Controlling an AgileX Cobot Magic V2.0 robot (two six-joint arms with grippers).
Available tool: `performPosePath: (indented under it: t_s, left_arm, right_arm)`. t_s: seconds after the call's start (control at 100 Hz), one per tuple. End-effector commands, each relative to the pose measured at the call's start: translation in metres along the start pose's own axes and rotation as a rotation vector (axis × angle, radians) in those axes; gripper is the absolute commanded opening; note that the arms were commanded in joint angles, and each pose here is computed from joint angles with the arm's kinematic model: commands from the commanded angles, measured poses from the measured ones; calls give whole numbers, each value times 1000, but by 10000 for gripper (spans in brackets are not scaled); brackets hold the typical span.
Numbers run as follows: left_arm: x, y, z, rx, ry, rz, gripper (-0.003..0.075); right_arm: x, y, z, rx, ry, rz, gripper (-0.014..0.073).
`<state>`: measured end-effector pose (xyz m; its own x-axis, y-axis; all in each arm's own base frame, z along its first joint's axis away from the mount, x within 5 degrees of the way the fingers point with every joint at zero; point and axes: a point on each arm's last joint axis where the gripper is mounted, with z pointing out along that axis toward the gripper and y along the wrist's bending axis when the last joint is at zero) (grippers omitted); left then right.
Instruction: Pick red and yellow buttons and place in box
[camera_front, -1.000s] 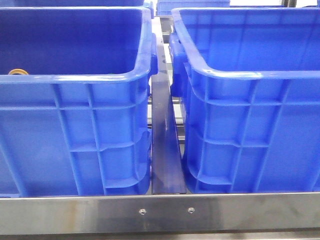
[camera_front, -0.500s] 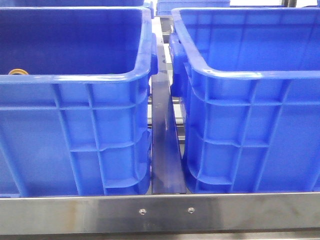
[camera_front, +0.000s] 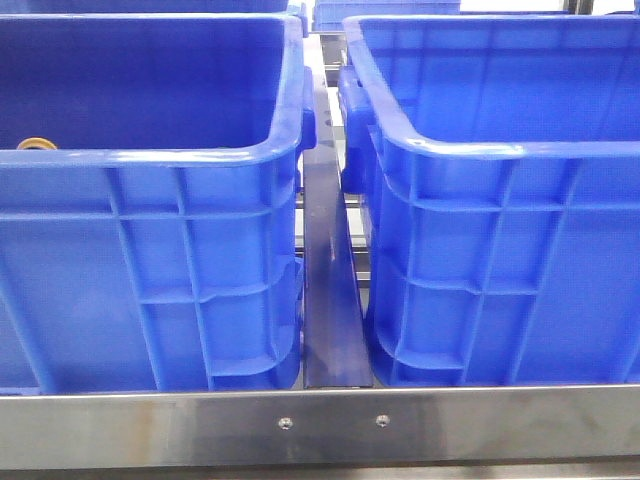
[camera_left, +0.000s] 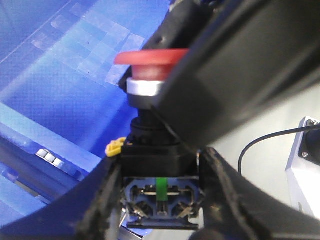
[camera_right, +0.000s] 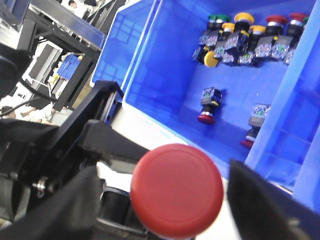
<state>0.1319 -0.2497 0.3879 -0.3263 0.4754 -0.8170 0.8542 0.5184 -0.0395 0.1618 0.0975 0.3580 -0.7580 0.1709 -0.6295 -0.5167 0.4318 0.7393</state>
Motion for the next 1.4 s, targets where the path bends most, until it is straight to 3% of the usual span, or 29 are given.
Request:
performPosePath:
  t_s: [0.0,0.15,0.26,0.36,0.48,0.58,0.77,1.04,1.39]
  left_arm:
    - [-16,-3,-18,20,-130,-5,-19]
    - [-16,-3,-18,20,-130,-5,-18]
    - [-16,-3,-18,20,-130,-5,17]
    - [-16,-3,-18,20,-130,-5,158]
    - [-16,-3,-18,21,-132,-5,412]
    - [-16,-3,-18,21,-132,-5,519]
    - [-16,1,-18,10,-129,-18,527]
    - [-7,41,-23,-112,-133,-144,527]
    - [42,90,-85,-343,-246,-308,526]
  right_arm:
    - [-10,12,-3,-55,-68,-8,394]
    - [-9,13,-3,-62,-59,-8,209]
    - [-9,13,-3,-62,-59,-8,180]
    - [-9,12,-3,-53,-54,-17,180]
    - [-9,11,-3,-39,-51,-33,180]
    - [-10,10,-3,-29,-63,-41,180]
    - [-16,5,-4,32,-134,-98,180]
    - [-26,-3,-6,129,-238,-146,180]
    - [-33,-9,-9,212,-309,-189,180]
